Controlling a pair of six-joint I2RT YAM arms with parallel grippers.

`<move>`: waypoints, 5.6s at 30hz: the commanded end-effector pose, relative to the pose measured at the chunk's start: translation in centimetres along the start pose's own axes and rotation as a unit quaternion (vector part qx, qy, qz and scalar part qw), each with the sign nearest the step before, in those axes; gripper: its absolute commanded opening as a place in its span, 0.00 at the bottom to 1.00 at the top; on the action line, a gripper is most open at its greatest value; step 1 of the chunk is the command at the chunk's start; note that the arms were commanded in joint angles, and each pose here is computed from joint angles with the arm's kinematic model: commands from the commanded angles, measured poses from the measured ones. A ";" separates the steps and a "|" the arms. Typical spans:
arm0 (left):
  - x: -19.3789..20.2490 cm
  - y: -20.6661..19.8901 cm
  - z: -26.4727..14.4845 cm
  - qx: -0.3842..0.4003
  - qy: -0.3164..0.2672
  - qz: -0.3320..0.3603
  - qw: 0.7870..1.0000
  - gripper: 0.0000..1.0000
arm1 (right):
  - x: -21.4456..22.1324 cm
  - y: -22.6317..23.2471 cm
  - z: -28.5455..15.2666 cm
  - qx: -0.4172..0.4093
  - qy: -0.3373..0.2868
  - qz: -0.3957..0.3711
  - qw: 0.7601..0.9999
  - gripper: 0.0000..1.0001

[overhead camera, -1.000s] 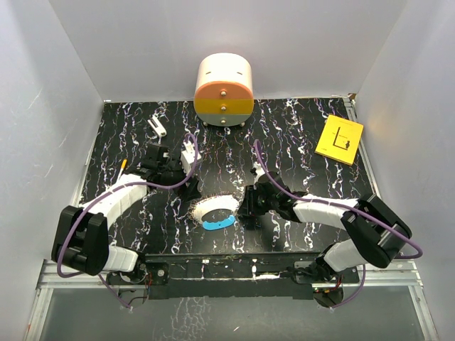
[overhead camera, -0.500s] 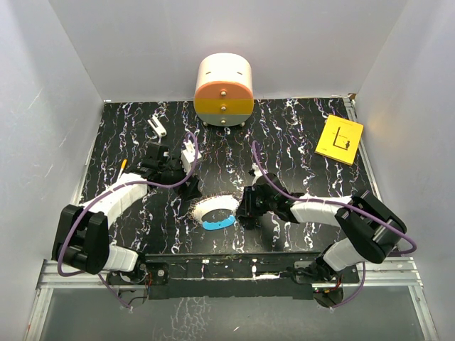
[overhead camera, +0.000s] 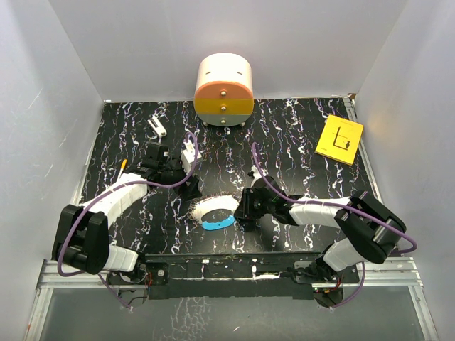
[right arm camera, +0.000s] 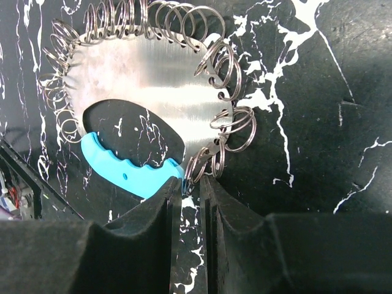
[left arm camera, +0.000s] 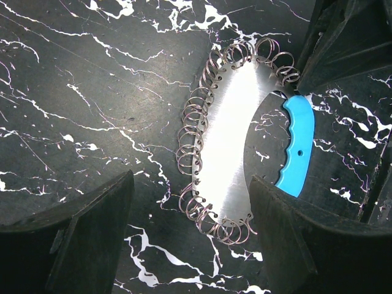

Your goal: Put the keys on the keyring

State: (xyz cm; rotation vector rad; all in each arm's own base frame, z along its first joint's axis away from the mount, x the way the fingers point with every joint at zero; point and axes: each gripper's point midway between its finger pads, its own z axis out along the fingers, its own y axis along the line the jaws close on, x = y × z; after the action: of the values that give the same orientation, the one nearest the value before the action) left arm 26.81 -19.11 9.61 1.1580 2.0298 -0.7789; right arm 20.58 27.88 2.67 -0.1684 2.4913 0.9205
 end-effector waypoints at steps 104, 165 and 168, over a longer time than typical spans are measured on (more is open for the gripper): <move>-7.4 -13.8 -1.4 0.355 -0.076 -0.022 0.932 0.44 | -6.5 16.3 -10.8 -0.297 -0.077 -0.175 0.935 0.08; -6.3 -17.7 -4.2 0.461 -0.076 -0.011 0.884 0.29 | -6.3 16.3 -10.6 -0.302 -0.073 -0.174 0.935 0.08; -6.4 -17.6 -4.1 0.461 -0.077 -0.010 0.884 0.33 | -6.5 16.3 -10.6 -0.299 -0.074 -0.174 0.935 0.08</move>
State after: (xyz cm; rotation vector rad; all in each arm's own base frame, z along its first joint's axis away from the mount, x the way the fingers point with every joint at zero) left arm 13.86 -26.34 17.52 1.5227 1.5864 -1.8533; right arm 14.79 32.54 18.22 -0.7219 2.0602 1.4941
